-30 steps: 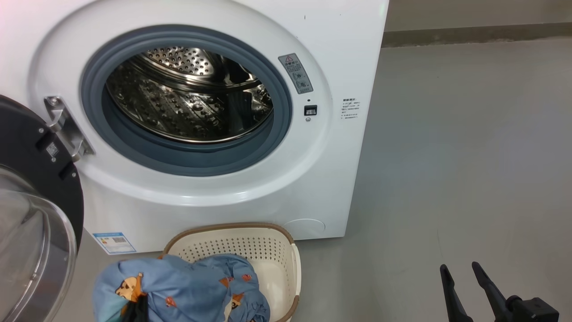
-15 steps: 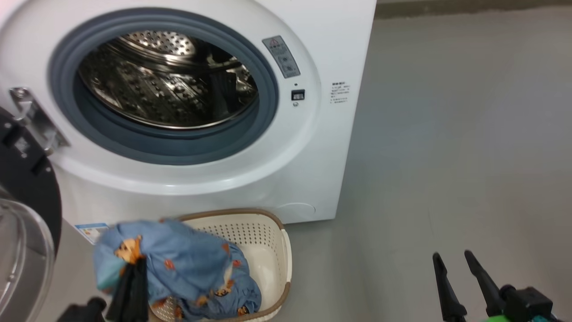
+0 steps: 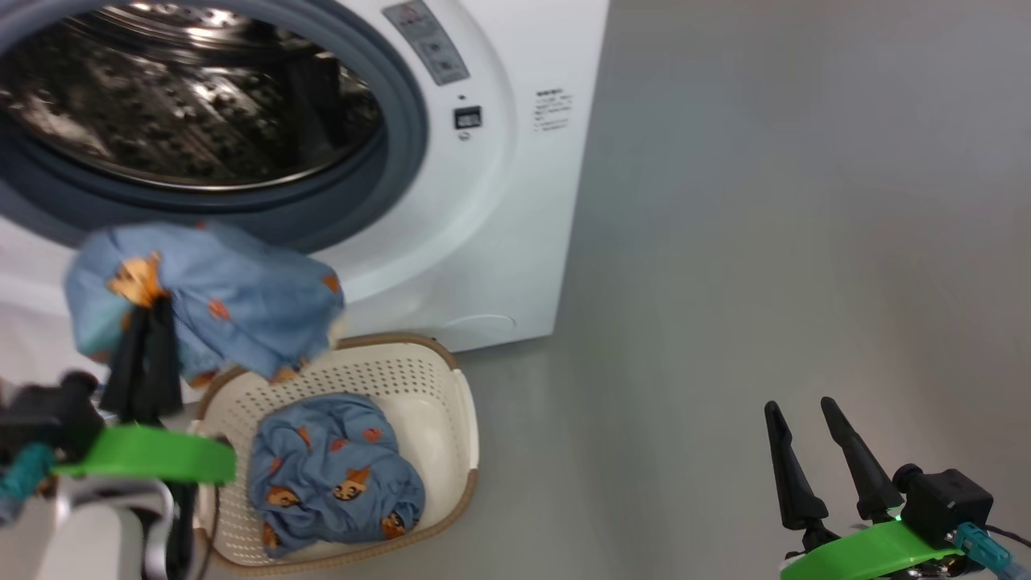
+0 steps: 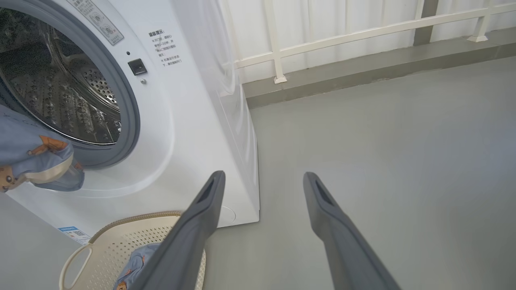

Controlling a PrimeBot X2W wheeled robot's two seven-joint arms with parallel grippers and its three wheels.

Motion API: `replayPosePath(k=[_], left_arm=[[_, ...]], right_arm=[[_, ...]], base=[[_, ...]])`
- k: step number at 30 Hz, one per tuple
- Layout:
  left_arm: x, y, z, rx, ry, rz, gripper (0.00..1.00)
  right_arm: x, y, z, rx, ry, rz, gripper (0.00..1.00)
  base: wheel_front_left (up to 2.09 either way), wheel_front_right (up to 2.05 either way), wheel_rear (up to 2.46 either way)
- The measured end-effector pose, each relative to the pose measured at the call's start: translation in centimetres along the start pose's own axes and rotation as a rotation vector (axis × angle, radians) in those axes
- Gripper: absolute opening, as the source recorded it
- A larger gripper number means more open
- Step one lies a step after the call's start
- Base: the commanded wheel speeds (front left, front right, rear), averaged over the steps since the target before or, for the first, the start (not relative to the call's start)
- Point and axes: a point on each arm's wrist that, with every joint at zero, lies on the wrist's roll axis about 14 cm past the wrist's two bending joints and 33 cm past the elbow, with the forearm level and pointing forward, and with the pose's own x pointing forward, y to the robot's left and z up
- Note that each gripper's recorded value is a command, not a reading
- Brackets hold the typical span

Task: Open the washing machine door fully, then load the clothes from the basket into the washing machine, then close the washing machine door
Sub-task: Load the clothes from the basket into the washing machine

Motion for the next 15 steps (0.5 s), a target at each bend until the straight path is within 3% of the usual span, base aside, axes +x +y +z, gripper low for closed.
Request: replayPosePath(k=[15], left_arm=[[8.6,-0.1,-3.6,0.039,0.058,-0.045,0.00]], right_arm=[[0.4,-2.3,-1.1,0.005,0.037,-0.077,1.00]], base=[[0.00,0.00,0.00]])
